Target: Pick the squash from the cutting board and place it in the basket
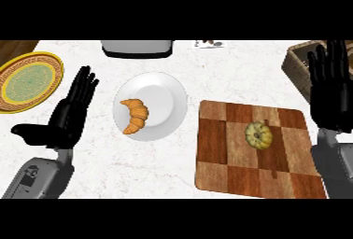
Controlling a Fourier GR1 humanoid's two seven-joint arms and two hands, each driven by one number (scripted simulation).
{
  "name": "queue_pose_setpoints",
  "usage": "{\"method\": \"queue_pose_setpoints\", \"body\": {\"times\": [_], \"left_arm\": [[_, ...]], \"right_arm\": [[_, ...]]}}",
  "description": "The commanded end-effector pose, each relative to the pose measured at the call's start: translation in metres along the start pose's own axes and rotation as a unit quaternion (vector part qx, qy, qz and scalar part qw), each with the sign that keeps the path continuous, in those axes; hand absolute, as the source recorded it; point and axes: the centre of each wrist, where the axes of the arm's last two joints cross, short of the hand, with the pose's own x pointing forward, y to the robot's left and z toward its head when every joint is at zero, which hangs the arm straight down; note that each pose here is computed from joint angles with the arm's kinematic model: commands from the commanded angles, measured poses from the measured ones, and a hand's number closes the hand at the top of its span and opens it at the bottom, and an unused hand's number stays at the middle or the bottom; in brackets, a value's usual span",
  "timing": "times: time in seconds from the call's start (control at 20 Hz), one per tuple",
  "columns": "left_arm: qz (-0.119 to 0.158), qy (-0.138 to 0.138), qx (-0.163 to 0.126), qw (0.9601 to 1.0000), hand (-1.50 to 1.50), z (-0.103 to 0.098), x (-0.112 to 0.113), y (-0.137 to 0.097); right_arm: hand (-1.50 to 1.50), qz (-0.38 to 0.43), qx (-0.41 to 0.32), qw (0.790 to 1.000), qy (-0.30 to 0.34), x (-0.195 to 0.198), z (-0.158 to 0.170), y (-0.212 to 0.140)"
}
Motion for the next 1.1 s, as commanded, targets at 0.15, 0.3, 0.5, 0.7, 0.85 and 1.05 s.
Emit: {"method": "queue_pose_setpoints", "body": {"times": [0.15,0.3,0.5,0.7,0.85,1.05], "left_arm": [[-0.013,0.188,0.003,0.9820,0.00,0.040,-0.055,0.002],[-0.033,0.272,-0.011,0.9618,0.00,0.068,-0.077,0.011],[-0.032,0.342,0.002,0.9390,0.00,0.084,-0.091,0.016],[-0.036,0.363,0.028,0.9306,0.00,0.092,-0.088,0.029],[-0.035,0.378,0.040,0.9245,0.00,0.098,-0.091,0.033],[-0.032,0.379,0.037,0.9241,0.00,0.100,-0.088,0.033]], "right_arm": [[1.50,0.134,0.312,0.940,0.038,-0.007,0.005,0.058],[1.50,0.215,0.496,0.839,0.060,-0.011,0.024,0.078],[-1.50,0.269,0.630,0.722,0.098,-0.052,0.093,0.106],[-1.50,0.380,0.638,0.668,0.030,-0.053,0.124,0.138],[-1.50,0.515,0.590,0.619,-0.060,-0.034,0.098,0.145],[-1.50,0.629,0.536,0.545,-0.139,0.001,0.084,0.189]]}}
